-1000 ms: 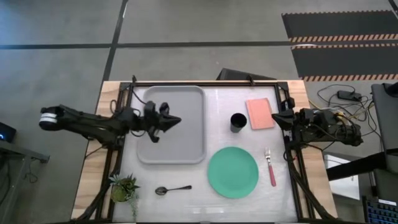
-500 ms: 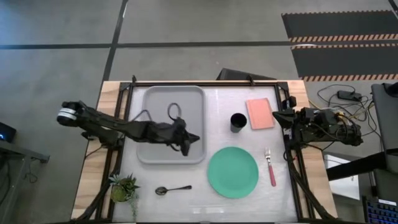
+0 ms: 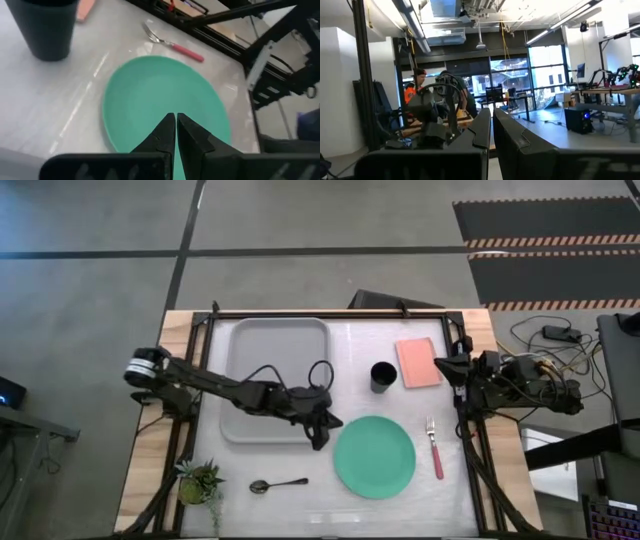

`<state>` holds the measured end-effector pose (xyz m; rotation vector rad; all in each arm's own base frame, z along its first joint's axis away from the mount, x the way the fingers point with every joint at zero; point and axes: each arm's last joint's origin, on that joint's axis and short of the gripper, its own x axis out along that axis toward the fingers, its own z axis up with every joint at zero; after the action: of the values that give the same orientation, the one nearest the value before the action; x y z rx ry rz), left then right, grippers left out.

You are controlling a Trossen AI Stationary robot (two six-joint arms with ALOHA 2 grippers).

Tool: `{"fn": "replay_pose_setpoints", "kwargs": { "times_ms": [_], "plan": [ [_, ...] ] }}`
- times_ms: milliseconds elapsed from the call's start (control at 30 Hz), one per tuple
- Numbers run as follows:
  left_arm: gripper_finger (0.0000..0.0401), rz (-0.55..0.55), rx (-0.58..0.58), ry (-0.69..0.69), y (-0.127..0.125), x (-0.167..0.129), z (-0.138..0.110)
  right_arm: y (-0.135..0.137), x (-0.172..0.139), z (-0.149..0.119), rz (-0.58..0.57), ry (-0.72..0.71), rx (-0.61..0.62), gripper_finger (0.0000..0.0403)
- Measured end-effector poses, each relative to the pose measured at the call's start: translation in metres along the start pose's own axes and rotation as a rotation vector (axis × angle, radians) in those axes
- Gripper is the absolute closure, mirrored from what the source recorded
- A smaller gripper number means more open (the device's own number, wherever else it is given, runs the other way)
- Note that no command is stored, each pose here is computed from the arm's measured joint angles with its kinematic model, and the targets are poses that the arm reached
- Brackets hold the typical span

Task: Pick and place plate/cup/fork/spoon on tray
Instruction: Put the light green plate on the gray serving tray

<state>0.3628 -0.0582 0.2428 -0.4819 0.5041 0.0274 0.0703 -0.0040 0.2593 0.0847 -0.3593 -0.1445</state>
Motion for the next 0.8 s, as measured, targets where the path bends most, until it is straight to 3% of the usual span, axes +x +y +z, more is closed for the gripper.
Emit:
{"fn": "replay_pose_setpoints", "kwargs": {
  "times_ms": [333,467,800],
  "plan": [
    [0.0401,0.099,0.084,-0.109,0.009,0.024,-0.01,0.0,0.0,0.0,0.0,0.002,-0.001,0.0394],
    [0.0392,0.073,0.135,-0.173,0.014,0.044,-0.016,0.0,0.0,0.0,0.0,0.002,-0.001,0.0394],
    [0.0262,0.158,0.26,-0.139,0.027,0.081,-0.036,0.0,0.0,-0.004,-0.003,0.039,0.01,0.0394]
  ]
}}
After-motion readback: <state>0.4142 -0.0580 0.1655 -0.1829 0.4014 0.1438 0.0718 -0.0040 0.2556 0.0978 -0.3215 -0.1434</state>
